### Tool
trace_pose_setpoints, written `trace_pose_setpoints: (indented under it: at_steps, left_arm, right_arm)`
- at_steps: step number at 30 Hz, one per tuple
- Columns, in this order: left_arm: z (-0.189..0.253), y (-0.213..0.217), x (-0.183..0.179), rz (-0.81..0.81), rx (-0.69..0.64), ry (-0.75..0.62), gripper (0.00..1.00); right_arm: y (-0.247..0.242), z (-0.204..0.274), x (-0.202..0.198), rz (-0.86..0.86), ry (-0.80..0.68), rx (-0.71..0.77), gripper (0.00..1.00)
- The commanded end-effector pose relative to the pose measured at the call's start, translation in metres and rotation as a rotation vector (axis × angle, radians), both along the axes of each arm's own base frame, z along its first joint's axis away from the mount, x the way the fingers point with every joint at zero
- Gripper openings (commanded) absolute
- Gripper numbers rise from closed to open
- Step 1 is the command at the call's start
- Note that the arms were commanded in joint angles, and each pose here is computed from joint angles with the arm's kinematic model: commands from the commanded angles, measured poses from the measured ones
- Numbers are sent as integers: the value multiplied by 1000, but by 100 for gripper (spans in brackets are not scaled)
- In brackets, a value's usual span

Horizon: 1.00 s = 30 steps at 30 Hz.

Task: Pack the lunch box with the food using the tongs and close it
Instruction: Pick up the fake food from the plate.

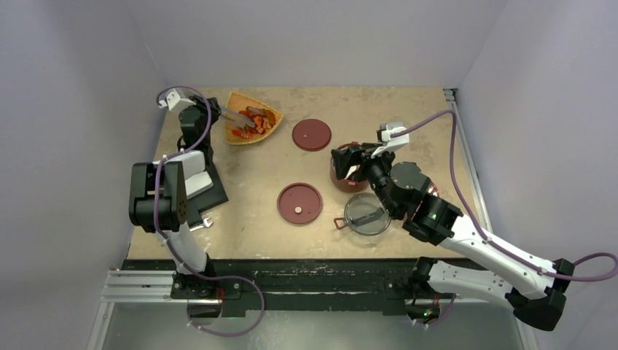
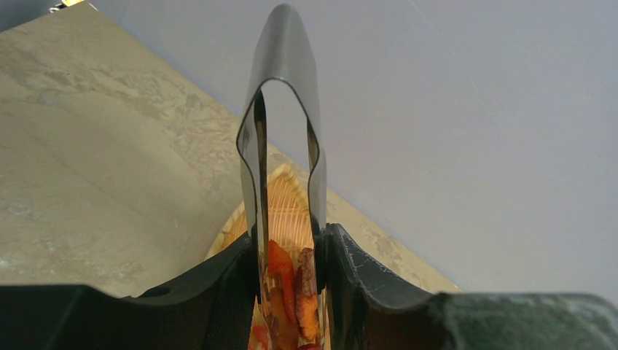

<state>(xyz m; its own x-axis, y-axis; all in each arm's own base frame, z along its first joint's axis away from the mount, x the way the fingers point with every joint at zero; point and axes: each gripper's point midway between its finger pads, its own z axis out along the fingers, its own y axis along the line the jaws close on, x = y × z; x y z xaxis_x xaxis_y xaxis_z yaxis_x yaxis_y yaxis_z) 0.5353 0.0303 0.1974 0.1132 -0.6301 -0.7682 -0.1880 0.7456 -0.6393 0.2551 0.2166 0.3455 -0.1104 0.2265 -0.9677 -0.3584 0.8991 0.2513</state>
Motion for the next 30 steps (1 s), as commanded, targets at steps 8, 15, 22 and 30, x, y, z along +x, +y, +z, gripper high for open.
trace_pose_setpoints:
  at_steps: [8, 15, 22, 30]
  left_arm:
    - [49, -1, 29, -19, -45, -199, 35]
    - [44, 2, 38, -8, -43, -196, 35]
    - [37, 7, 43, 7, -38, -180, 35]
    - [27, 7, 52, 3, -52, -168, 35]
  right_arm:
    - [0, 21, 4, -26, -17, 62, 86]
    - [2, 20, 6, -28, -20, 52, 86]
    - [4, 19, 7, -29, -18, 44, 85]
    - [3, 21, 7, -30, -22, 50, 85]
